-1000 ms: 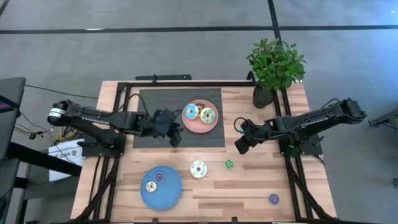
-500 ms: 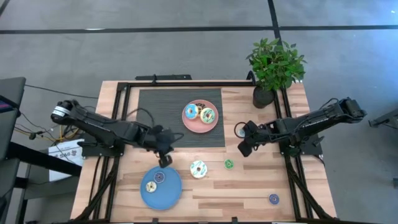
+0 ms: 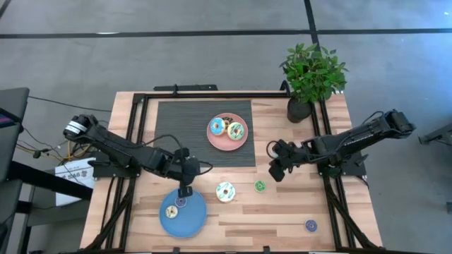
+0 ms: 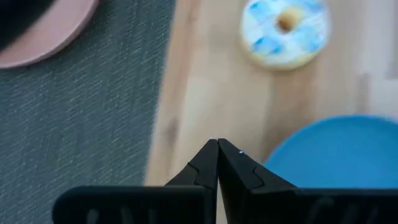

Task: Pick & Place donuts
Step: Put the small green donut on the blue plate

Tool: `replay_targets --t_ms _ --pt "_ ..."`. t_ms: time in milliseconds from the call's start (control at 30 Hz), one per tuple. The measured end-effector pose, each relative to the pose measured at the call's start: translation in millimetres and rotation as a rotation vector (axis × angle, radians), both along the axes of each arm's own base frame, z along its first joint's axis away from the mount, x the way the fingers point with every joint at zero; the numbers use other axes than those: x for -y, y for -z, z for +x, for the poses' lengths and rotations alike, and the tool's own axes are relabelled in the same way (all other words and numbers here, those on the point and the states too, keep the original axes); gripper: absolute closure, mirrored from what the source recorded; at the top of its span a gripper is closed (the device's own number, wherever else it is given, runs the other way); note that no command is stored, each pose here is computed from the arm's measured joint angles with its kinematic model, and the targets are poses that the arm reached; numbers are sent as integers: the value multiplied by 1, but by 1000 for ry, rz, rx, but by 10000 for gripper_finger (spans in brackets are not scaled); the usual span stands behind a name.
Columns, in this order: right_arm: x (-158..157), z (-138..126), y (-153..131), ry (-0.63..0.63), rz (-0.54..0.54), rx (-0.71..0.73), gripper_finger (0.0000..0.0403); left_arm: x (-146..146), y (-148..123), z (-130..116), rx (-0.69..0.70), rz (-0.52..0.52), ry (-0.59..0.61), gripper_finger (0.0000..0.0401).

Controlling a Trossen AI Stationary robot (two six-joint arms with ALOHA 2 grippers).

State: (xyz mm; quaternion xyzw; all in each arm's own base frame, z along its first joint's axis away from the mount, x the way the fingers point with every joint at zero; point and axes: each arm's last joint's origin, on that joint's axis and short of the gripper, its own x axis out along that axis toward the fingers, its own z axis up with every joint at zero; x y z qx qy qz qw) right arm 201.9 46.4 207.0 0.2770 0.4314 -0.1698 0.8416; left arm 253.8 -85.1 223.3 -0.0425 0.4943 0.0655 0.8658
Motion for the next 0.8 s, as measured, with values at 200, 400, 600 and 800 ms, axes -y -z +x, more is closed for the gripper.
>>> replay_targets --t_ms 200,400,600,800 --pt "-18 -5 -1 36 50 -18 403 -7 18 -23 126 -9 10 401" --pt "-36 13 -13 86 16 -169 403 -17 27 -49 329 -66 15 401" --pt "-58 45 -19 129 -46 -342 403 -23 22 -66 382 -94 13 401" --pt "-80 75 -16 184 -47 -377 383 -27 14 -78 380 -43 99 401"
